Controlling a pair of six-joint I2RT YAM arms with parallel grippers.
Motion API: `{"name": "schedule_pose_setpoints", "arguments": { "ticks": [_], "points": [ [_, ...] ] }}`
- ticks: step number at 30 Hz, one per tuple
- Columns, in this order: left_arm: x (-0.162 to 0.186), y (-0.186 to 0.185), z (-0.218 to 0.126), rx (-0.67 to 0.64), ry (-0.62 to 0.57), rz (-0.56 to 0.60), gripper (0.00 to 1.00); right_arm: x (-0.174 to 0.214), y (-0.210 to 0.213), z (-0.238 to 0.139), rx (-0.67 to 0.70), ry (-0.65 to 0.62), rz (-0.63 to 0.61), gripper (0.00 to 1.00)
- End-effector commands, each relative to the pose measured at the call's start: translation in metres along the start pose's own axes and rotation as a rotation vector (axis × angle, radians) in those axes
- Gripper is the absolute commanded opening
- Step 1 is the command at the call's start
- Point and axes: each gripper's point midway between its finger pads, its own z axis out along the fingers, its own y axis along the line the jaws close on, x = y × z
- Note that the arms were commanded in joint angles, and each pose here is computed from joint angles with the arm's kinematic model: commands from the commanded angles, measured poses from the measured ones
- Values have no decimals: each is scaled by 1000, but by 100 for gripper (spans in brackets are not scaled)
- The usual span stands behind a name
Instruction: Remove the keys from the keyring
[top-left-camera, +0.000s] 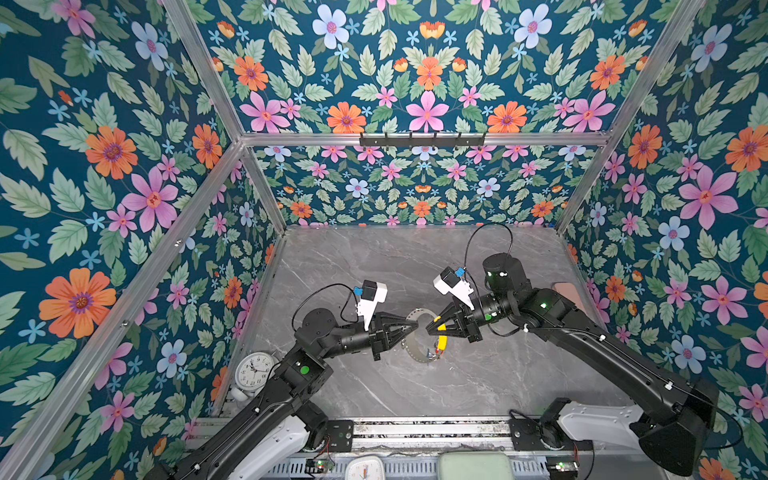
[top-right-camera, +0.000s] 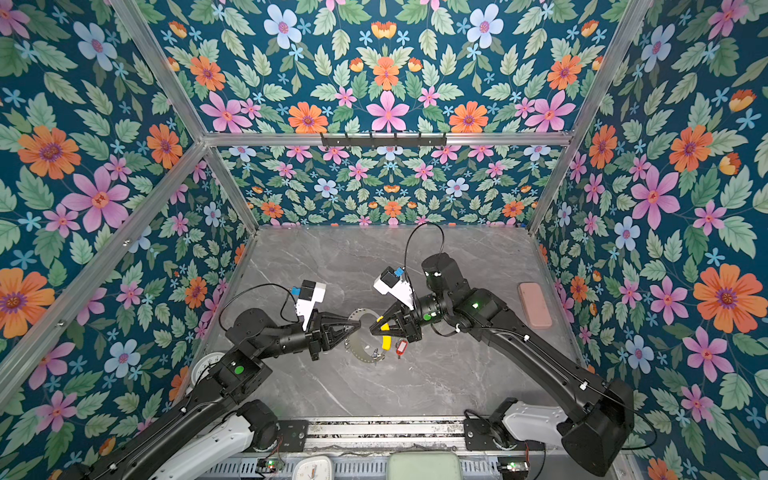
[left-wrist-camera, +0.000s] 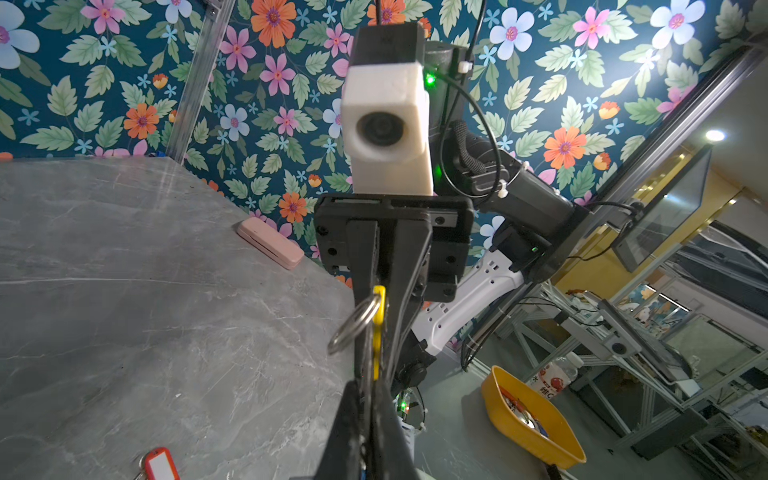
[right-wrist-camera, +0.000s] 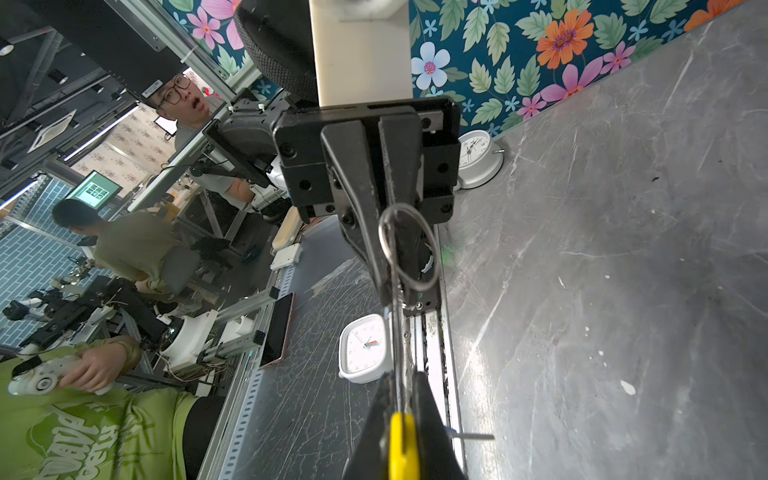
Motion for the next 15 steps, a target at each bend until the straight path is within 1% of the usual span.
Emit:
{"name": "schedule_pose_setpoints", "arguments": {
  "ticks": [1, 5, 7, 9, 11, 15],
  "points": [
    [-15, -3, -1, -1, -64, 14, 0, -14, -6, -3, 64, -45, -36, 23],
    [-28, 3, -4, -51, -136, -3, 0, -30, -17, -19, 218, -167, -60, 45],
    [-36, 3, -7, -71, -176, -5, 0, -36, -21, -31, 299, -245, -79, 50],
    [-43, 6, -10, -103, -212, -5, 0, -42, -24, -45, 375, -331, -87, 52],
    [-50, 9, -14, -138, -240, 12, 0, -45, -23, -56, 418, -402, -91, 53],
    [-66, 7, -16, -192, -255, 59, 0, -39, -24, -60, 442, -429, -71, 54]
  ]
}}
